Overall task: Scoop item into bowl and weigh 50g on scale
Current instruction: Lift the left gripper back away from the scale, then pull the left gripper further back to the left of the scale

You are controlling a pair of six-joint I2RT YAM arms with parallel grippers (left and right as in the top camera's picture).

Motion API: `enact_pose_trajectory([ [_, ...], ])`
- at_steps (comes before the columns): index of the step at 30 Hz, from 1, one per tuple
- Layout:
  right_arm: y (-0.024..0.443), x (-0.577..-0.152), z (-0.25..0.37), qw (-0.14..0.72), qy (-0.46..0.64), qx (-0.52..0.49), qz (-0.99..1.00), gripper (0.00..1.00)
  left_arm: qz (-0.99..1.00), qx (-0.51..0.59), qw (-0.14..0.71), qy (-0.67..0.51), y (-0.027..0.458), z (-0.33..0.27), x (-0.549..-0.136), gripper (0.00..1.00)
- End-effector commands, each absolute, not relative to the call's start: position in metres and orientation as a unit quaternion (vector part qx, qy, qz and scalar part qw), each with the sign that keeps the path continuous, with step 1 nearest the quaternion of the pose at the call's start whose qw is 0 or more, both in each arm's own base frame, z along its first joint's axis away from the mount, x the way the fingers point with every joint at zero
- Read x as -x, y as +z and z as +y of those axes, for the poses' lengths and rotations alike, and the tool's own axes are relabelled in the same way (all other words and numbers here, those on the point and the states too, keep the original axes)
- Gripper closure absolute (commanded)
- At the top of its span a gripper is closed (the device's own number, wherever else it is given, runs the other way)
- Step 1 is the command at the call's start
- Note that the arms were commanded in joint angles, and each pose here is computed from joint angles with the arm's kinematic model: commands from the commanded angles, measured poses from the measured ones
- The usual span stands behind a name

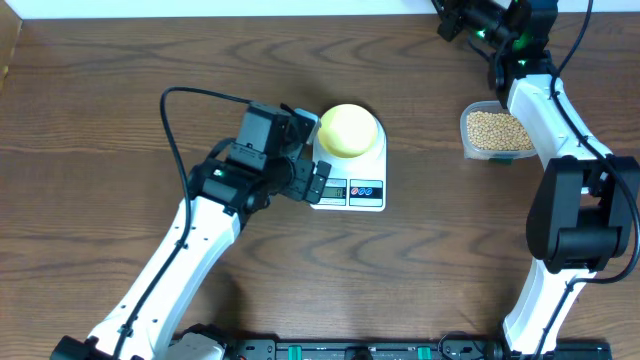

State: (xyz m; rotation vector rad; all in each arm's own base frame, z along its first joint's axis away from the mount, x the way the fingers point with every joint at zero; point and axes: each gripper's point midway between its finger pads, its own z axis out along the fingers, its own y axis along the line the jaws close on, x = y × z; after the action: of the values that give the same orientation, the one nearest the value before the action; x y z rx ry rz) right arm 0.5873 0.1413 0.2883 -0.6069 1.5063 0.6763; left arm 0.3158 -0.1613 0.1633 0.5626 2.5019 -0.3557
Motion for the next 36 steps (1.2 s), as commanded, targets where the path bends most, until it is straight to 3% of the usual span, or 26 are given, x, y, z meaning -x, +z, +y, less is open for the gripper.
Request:
enact_pose_trajectory([
  [1,0.295,-0.593,0.129,0.65,0.28,0.264,0.655,0.99,0.923,-0.224,0.277,-0.146,0.169,-0.163,-0.316,0.03],
  [36,0.293,-0.604,0.103,0.66,0.251,0.231,0.67,0.99,0.923,-0.225,0.277,-0.146,0.169,-0.163,-0.316,0.02],
])
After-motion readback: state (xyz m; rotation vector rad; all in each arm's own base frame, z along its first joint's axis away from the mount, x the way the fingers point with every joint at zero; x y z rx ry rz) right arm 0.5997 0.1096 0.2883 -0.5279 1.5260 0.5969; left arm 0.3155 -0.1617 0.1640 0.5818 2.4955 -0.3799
